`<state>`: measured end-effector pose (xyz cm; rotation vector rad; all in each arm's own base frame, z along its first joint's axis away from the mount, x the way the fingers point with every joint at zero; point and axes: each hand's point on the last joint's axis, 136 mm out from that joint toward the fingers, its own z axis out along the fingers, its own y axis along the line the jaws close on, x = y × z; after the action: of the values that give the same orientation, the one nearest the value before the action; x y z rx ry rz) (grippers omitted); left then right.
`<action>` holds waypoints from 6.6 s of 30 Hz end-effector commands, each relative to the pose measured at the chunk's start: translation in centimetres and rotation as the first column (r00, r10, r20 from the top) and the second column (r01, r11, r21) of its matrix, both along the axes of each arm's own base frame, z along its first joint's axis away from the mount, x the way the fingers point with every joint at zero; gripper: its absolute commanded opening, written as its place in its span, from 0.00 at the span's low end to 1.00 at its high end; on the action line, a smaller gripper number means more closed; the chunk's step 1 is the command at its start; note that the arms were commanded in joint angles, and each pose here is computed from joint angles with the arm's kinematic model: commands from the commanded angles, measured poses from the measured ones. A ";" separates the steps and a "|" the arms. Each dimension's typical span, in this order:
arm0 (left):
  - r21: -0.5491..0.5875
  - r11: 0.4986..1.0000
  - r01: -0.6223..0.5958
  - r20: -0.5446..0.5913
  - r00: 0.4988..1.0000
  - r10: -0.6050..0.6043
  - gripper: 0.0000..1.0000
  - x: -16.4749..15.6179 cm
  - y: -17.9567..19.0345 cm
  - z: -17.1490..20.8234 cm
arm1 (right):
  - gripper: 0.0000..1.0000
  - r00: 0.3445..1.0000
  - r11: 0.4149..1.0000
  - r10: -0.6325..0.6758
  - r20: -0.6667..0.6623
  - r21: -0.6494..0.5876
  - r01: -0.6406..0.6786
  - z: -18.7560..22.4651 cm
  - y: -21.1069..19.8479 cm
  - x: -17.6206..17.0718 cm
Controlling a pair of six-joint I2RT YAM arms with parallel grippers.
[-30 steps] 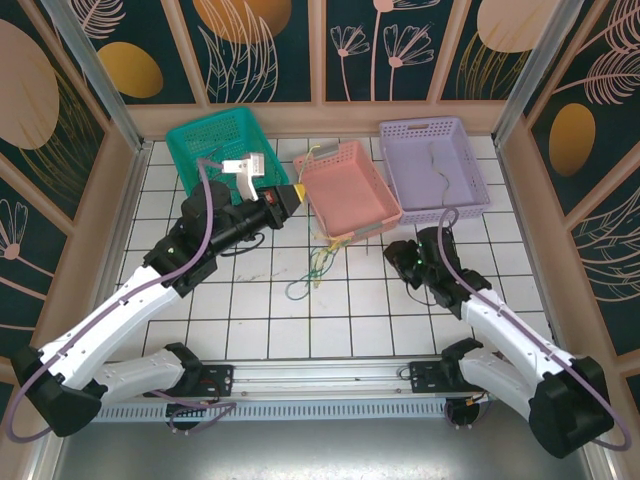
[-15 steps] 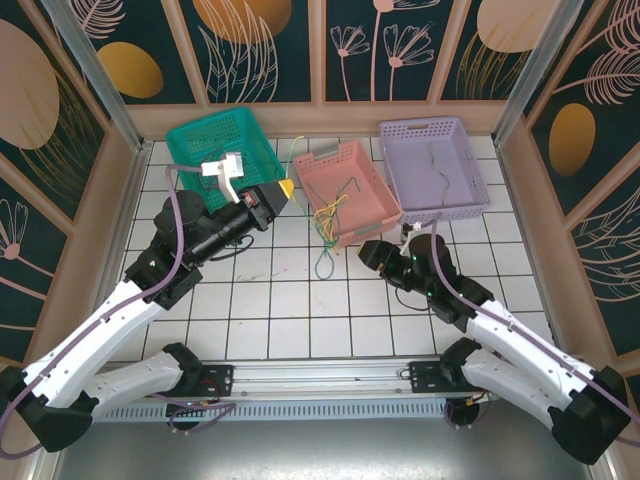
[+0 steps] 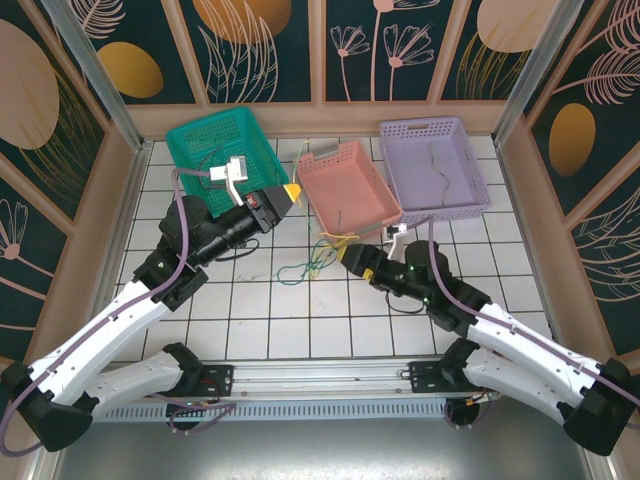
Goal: Untangle the cables
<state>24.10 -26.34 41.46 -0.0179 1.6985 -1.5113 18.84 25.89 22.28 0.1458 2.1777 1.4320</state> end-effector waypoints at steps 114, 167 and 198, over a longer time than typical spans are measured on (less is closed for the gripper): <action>0.047 0.981 -0.191 -0.950 0.296 0.103 0.65 -0.8 -5.8 -26.6 | 0.00 0.974 0.811 -0.162 -0.160 -0.583 0.039 -10.8 -2.5 2.6; 0.343 0.938 0.050 -0.559 0.813 0.161 0.00 3.9 -4.3 -26.0 | 0.51 0.962 0.981 -0.176 -0.209 -0.113 0.155 -2.0 -4.6 2.0; 0.394 0.918 0.042 -0.495 0.851 0.173 0.00 3.9 -5.3 -23.9 | 0.00 0.815 0.959 -0.285 -0.505 -0.149 0.243 -7.1 -4.3 3.4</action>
<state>27.34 -32.09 15.70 -0.3230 2.4420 -1.1848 22.06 23.22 14.70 0.8867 2.5212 1.3274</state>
